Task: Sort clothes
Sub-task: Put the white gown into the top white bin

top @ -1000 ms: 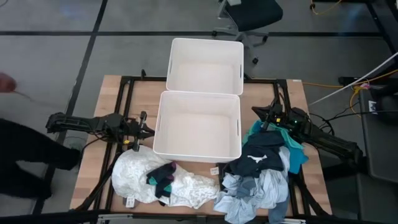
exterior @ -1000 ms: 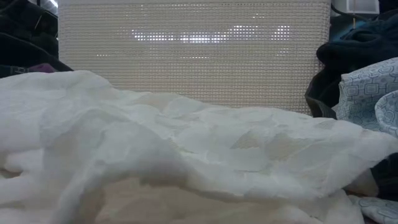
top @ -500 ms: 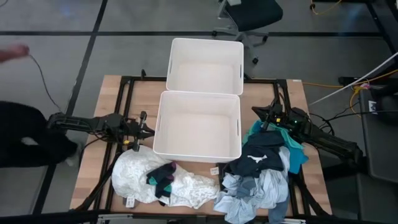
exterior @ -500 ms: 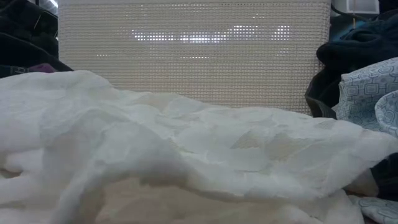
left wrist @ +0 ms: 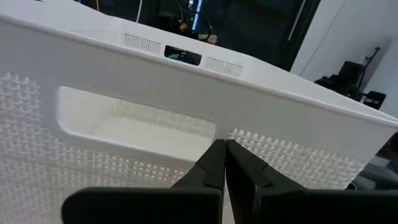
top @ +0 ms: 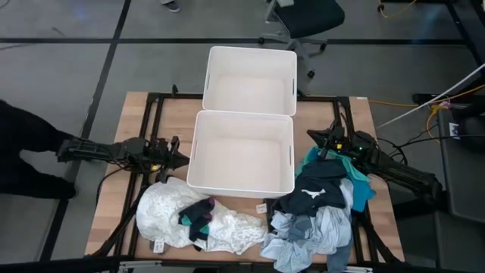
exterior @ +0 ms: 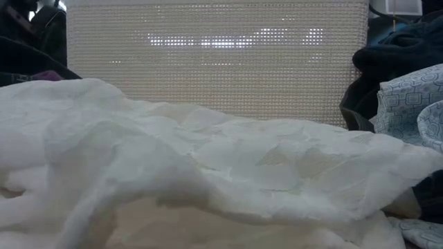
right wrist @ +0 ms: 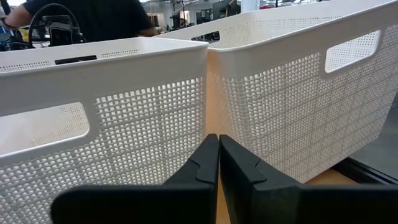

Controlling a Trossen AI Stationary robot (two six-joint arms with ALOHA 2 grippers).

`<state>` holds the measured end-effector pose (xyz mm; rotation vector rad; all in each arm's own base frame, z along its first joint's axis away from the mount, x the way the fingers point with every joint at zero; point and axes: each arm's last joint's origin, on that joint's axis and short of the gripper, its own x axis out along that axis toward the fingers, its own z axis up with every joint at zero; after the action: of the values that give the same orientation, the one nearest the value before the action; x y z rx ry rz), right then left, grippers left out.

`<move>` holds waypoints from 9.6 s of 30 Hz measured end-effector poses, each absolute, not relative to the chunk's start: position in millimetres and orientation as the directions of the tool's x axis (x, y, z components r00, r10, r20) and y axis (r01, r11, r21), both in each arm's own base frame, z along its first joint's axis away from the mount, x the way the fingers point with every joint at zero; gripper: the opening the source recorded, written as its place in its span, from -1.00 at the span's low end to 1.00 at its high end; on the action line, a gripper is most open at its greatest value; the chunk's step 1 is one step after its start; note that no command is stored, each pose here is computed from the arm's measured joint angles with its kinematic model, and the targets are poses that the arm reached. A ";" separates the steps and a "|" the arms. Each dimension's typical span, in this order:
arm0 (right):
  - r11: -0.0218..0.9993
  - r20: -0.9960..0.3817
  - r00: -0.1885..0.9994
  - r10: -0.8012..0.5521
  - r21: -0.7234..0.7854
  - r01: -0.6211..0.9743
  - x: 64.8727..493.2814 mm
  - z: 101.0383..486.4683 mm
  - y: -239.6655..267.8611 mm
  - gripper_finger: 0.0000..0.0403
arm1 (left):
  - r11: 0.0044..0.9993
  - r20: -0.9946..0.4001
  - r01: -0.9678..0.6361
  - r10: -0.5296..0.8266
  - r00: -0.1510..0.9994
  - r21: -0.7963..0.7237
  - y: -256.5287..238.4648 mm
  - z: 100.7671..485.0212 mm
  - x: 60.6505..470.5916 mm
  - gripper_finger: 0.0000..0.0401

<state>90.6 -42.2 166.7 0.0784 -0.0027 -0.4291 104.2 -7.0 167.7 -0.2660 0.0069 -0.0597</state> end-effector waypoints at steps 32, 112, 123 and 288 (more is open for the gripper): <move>0.978 0.419 0.884 -0.207 0.089 0.187 84.1 209.1 -33.4 -0.92 | 0.997 -0.023 0.058 -0.060 0.998 -0.049 -6.6 287.5 97.7 -0.99; 0.988 0.409 0.902 0.138 -0.121 -0.096 155.5 269.0 -22.7 -0.92 | 0.909 -0.873 -0.279 -0.154 0.463 -0.309 -119.0 351.4 150.5 0.19; 0.993 0.406 0.910 0.085 -0.104 -0.046 156.0 268.1 -24.2 -0.92 | 0.872 -0.915 -0.398 -0.124 0.385 -0.285 -133.6 306.2 143.0 0.19; 0.993 0.389 0.921 0.023 -0.112 0.022 157.0 265.9 -26.1 -0.92 | 0.408 0.471 -0.659 0.473 0.745 0.632 13.7 589.5 213.8 -0.82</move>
<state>157.0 -26.1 265.9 -0.1152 -0.4006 0.0003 213.8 13.7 589.5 0.9006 -0.2312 0.7216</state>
